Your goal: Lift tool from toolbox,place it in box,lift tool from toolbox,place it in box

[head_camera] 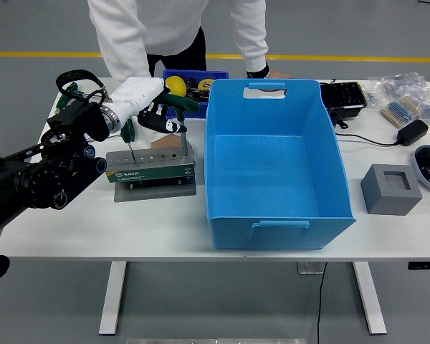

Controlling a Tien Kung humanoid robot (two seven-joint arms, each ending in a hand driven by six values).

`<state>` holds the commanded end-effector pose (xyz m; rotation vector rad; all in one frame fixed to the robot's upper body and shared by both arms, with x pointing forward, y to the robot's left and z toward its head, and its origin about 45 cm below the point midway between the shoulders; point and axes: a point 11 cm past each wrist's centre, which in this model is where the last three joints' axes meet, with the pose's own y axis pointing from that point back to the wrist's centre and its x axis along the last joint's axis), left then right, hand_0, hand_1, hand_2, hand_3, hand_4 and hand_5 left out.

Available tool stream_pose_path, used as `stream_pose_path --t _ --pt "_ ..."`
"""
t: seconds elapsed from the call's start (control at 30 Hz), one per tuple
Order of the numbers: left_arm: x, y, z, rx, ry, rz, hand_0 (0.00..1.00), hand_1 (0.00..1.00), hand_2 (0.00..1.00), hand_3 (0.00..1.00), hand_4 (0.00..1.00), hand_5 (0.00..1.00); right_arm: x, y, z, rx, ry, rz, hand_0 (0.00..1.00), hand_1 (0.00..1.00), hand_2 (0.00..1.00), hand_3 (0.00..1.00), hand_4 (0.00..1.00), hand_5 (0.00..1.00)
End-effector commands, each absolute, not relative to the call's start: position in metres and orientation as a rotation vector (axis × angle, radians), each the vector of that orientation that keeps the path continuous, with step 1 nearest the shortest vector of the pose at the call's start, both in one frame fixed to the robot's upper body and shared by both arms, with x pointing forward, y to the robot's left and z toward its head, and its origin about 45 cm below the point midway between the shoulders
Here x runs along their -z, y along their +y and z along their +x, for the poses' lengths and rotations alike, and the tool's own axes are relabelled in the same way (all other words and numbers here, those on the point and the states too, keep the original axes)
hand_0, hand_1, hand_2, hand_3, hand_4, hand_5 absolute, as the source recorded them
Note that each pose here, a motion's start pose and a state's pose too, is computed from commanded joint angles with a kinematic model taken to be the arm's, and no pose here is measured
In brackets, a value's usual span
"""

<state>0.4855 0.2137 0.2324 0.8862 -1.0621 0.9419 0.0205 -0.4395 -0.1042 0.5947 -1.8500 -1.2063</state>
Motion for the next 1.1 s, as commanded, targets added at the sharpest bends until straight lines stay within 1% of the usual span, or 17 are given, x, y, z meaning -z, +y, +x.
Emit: stream_pose_path --t 0.03,0.2,0.23,0.4,0.43,0.6,0.63,0.8,0.83,1.0,1.03,1.1 --pt "-0.232 0.214 0.485 -0.946 -1.062 0.884 0.197 0.04 0.109 0.108 0.998 0.512 0.104 -0.439 0.021 1.206 -1.85 0.595 0.724 0.731 0.778 0.603 0.829 0.699" --pt "-0.233 0.214 0.485 -0.958 -1.065 0.869 0.197 0.04 0.109 0.108 0.998 0.512 0.104 -0.439 0.021 1.205 -1.849 0.597 0.724 0.731 0.778 0.603 0.829 0.699" --pt "-0.233 0.214 0.485 -0.959 -1.066 0.867 0.186 0.024 0.076 0.06 0.998 0.532 0.104 -0.439 0.021 1.205 -1.849 0.597 0.724 0.731 0.779 0.602 0.829 0.699" --pt "-0.234 0.215 0.485 -0.965 -1.053 0.851 0.186 0.024 0.076 0.06 0.998 0.532 0.104 -0.439 0.021 1.205 -1.851 0.597 0.724 0.731 0.779 0.602 0.829 0.699" --pt "-0.234 0.215 0.485 -0.969 -1.048 0.846 0.189 0.02 0.062 0.049 0.998 0.721 0.104 -0.439 0.021 1.205 -1.851 0.597 0.723 0.731 0.777 0.602 0.829 0.7" --pt "-0.237 0.216 0.485 -0.985 -1.028 0.819 0.189 0.02 0.062 0.049 0.998 0.721 0.104 -0.439 0.021 1.205 -1.851 0.596 0.723 0.731 0.777 0.602 0.829 0.7" --pt "-0.238 0.215 0.485 -0.985 -1.027 0.816 0.19 0.018 0.06 0.046 0.957 0.884 0.104 -0.439 0.021 1.205 -1.851 0.596 0.723 0.731 0.776 0.603 0.828 0.7" --pt "-0.243 0.214 0.486 -0.984 -1.035 0.804 0.19 0.018 0.06 0.046 0.957 0.884 0.105 -0.439 0.02 1.206 -1.849 0.595 0.723 0.731 0.776 0.603 0.828 0.7" --pt "-0.244 0.214 0.486 -0.983 -1.036 0.802 0.2 0.017 0.059 0.041 0.77 0.829 0.105 -0.439 0.02 1.206 -1.849 0.595 0.723 0.731 0.776 0.602 0.828 0.7" --pt "-0.25 0.212 0.487 -0.978 -1.051 0.792 0.2 0.017 0.059 0.041 0.77 0.829 0.105 -0.438 0.019 1.207 -1.848 0.593 0.723 0.731 0.776 0.602 0.828 0.7" --pt "-0.252 0.212 0.487 -0.977 -1.055 0.788 0.202 0.014 0.056 0.038 0.725 0.749 0.105 -0.438 0.019 1.207 -1.847 0.592 0.724 0.731 0.776 0.602 0.828 0.7" --pt "-0.255 0.209 0.486 -0.973 -1.063 0.779 0.202 0.014 0.056 0.038 0.725 0.749 0.105 -0.438 0.018 1.208 -1.846 0.591 0.724 0.731 0.776 0.602 0.828 0.7"
